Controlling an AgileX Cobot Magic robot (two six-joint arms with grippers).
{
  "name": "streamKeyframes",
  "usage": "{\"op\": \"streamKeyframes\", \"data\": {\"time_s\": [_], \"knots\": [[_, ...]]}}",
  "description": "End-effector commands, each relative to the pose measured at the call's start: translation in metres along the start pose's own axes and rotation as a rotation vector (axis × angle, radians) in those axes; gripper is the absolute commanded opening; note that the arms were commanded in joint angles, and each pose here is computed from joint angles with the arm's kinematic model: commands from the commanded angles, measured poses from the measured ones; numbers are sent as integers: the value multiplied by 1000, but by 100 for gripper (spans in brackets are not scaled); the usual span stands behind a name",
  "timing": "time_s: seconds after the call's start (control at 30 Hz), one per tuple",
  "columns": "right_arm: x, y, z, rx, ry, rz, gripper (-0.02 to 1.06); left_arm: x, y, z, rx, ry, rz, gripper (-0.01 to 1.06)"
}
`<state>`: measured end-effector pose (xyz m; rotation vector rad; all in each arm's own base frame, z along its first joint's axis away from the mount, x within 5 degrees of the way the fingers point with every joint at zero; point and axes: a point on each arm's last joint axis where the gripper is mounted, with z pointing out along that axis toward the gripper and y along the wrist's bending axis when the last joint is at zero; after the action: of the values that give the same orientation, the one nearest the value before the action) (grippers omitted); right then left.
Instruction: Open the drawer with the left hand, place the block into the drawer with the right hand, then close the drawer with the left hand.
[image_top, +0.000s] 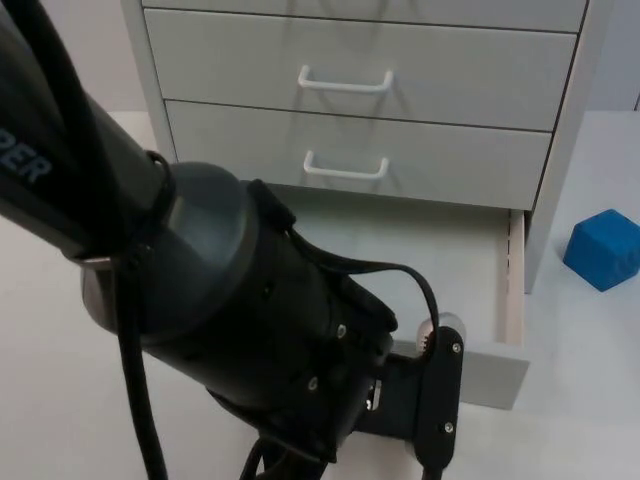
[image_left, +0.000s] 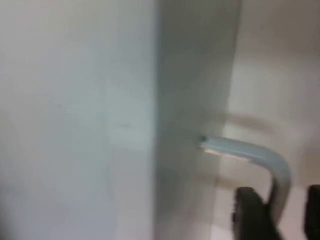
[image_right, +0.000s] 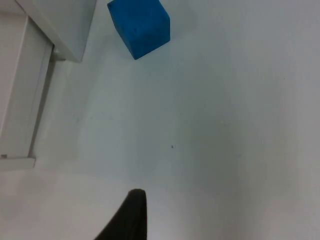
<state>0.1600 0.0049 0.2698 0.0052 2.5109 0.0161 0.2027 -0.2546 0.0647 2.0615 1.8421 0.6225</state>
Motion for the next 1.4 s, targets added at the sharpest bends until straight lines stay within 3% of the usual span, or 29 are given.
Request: {"op": "streamKeyframes", "data": {"time_s": [0.0,0.03,0.2,0.43,0.63,1.17,1.33,1.37], "knots": [[-2,-1,-1,3,-17,2,105,4,-17,7,85,25,-83,41],[-2,-1,-1,3,-20,2,105,4,-17,7,84,27,-83,48],[-2,-1,-1,3,-20,2,105,7,-16,6,72,55,-62,62],[-2,-1,-1,3,-20,2,105,12,-7,-6,41,86,-64,62],[-2,-1,-1,3,-20,2,105,15,10,-38,26,24,-82,62],[-2,-1,-1,3,-20,2,105,38,44,-132,31,-230,-418,62],[-2,-1,-1,3,-21,2,105,64,61,-140,79,-243,-646,62],[-2,-1,-1,3,-21,2,105,64,61,-140,79,-243,-646,62]]}}
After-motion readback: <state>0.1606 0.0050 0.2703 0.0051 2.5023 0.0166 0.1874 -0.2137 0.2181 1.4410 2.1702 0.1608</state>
